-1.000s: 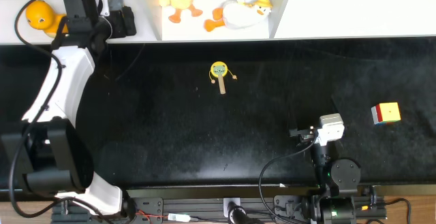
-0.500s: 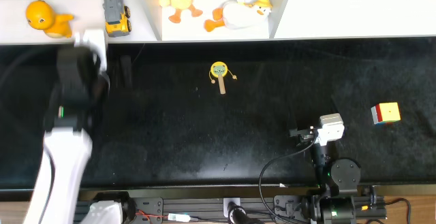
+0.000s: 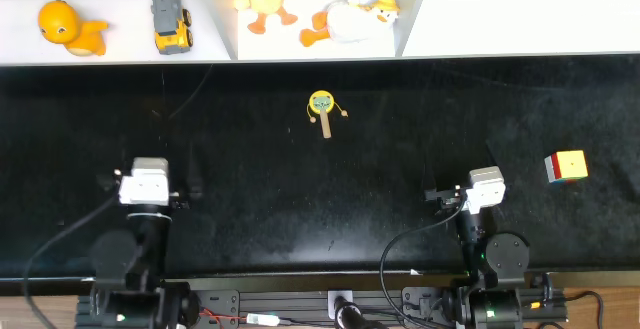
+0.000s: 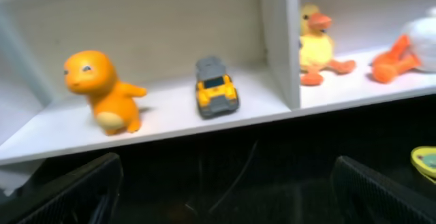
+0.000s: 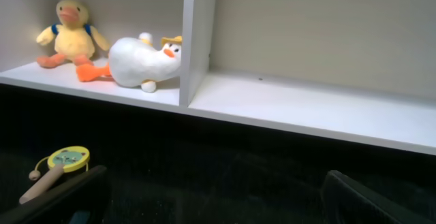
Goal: Store Toys
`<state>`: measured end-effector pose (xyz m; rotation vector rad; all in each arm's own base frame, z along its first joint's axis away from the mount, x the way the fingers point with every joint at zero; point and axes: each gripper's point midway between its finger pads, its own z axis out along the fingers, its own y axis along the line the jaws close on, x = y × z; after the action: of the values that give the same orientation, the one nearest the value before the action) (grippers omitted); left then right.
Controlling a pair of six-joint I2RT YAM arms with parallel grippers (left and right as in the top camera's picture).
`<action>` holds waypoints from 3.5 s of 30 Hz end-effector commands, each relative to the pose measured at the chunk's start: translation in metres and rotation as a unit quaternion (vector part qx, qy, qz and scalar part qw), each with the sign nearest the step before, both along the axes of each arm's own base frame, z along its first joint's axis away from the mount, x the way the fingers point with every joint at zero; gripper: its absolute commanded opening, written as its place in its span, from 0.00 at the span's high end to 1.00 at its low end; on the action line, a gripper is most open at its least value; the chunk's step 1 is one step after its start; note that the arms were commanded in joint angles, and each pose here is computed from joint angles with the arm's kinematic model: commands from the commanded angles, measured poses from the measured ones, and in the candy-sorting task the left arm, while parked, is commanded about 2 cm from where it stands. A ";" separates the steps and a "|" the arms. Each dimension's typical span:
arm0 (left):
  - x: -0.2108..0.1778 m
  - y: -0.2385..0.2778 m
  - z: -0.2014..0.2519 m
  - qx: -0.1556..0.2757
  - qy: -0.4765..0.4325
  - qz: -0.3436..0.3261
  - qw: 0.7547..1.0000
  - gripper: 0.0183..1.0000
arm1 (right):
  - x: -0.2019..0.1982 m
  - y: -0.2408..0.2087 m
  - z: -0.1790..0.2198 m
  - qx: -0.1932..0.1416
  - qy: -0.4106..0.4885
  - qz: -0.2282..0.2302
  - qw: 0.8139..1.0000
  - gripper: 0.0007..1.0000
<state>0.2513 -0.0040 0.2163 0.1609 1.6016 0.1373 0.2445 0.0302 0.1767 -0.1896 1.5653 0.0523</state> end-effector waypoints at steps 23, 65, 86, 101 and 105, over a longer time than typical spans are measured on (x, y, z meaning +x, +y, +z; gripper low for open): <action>-0.007 -0.021 -0.059 -0.022 0.019 -0.057 0.998 0.00 | 0.000 -0.001 -0.003 0.002 0.000 -0.002 1.000 0.00; -0.007 -0.021 -0.059 -0.022 0.019 -0.057 0.998 0.00 | -0.004 0.051 0.018 0.034 0.207 0.088 0.974 0.00; -0.007 -0.021 -0.059 -0.022 0.019 -0.057 0.998 0.00 | 0.020 0.108 -0.033 0.028 0.383 -0.059 0.921 0.00; -0.007 -0.021 -0.059 -0.022 0.019 -0.057 0.998 0.00 | 0.034 0.155 -0.030 0.059 0.354 -0.107 0.927 0.00; -0.007 -0.021 -0.059 -0.022 0.019 -0.057 0.998 0.00 | 0.045 0.169 -0.037 0.061 0.363 -0.117 0.923 0.00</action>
<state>0.2455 -0.0206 0.1561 0.2139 1.6379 0.0371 0.2781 0.1895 0.1306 0.0644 2.3378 0.0102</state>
